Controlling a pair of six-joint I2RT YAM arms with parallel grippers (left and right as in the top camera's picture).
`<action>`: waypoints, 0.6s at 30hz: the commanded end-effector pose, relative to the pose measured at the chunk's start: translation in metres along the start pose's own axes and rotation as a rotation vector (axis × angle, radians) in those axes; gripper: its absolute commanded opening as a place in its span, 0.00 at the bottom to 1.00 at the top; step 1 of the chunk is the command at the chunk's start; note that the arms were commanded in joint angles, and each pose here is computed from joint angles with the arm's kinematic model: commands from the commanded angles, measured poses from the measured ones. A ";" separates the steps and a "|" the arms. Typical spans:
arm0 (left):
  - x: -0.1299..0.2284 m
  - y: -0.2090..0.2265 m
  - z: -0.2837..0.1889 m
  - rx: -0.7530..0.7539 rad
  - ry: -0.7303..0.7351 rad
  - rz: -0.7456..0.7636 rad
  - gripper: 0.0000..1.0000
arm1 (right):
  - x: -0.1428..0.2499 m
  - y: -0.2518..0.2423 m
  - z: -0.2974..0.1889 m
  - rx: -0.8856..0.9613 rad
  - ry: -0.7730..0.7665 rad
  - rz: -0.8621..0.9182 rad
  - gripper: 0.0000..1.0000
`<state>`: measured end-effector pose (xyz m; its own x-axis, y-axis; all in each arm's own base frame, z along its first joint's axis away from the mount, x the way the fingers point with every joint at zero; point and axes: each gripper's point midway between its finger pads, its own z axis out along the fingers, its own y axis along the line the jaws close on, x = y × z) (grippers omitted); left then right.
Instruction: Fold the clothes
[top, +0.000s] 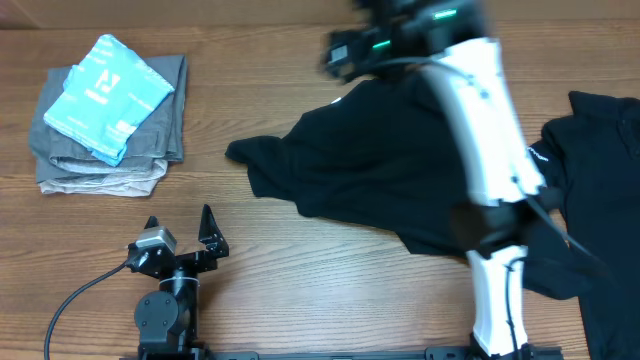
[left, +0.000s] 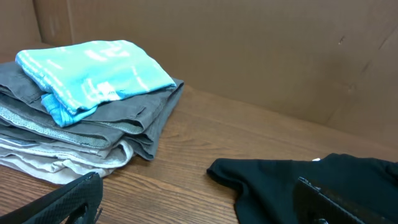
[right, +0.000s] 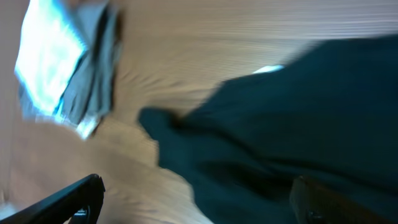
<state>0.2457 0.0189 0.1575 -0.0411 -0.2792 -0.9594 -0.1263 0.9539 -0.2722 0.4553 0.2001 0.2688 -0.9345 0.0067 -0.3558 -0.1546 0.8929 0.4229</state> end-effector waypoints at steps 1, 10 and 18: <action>0.001 0.002 0.000 -0.013 -0.002 0.020 1.00 | -0.008 -0.048 -0.048 0.068 -0.064 0.095 1.00; -0.002 -0.001 0.000 0.002 -0.011 0.016 1.00 | -0.019 -0.133 -0.076 0.120 -0.100 0.218 1.00; -0.048 -0.059 -0.029 0.256 0.066 0.081 1.00 | -0.007 -0.189 -0.073 0.295 -0.046 0.216 1.00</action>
<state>0.2391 -0.0105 0.1651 -0.1510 -0.2620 -0.9532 0.0211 0.9632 -0.2681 0.4704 0.0200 0.2633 -0.9122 0.2477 -0.3262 0.1360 0.9344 0.3293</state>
